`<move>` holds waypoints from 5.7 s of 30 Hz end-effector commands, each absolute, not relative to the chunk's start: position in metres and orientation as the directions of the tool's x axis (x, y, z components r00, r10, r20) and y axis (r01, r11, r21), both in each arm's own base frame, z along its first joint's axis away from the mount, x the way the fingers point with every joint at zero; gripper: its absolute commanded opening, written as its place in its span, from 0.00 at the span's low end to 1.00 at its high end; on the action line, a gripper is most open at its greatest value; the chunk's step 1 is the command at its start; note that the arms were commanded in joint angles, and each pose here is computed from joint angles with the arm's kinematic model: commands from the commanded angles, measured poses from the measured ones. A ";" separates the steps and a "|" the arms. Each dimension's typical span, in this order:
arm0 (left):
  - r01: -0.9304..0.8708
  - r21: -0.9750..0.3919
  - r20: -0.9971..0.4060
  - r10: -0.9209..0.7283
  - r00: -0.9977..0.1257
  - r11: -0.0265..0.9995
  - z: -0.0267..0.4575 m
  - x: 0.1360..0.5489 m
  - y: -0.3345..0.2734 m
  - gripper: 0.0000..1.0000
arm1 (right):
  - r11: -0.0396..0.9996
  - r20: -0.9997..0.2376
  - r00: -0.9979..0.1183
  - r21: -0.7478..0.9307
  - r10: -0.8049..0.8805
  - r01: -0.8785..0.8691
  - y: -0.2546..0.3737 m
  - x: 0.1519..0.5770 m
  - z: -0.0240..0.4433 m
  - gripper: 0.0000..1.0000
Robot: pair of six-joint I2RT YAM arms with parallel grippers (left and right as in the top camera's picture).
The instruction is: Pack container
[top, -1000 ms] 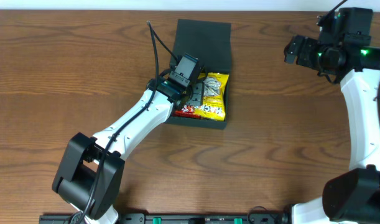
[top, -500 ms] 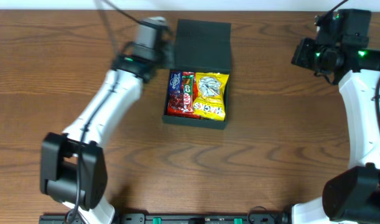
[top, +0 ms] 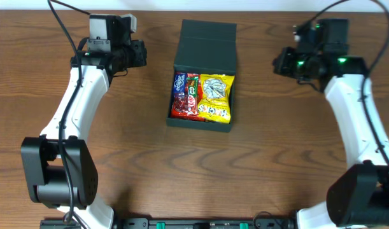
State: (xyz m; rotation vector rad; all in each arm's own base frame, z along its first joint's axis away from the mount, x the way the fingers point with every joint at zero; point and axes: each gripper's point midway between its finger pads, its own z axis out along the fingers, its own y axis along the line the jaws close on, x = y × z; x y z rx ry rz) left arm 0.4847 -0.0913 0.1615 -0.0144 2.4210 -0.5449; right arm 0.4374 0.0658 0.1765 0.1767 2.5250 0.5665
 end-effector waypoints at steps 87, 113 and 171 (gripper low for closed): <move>0.125 -0.836 -0.289 -0.236 -0.928 0.534 0.074 0.573 -0.178 0.05 | 0.410 -0.407 -0.913 0.838 0.028 -0.361 0.203 0.544 0.072 0.01; 0.645 -0.490 -0.723 0.140 -0.677 0.587 0.250 0.500 -0.164 0.06 | 0.621 -0.652 -0.719 0.466 -0.241 -0.630 0.157 0.485 0.210 0.02; 0.487 -0.074 -0.975 0.039 -0.217 0.871 0.384 0.160 -0.090 0.06 | 0.766 -0.729 -0.558 0.072 -0.397 -0.639 0.091 0.137 0.338 0.02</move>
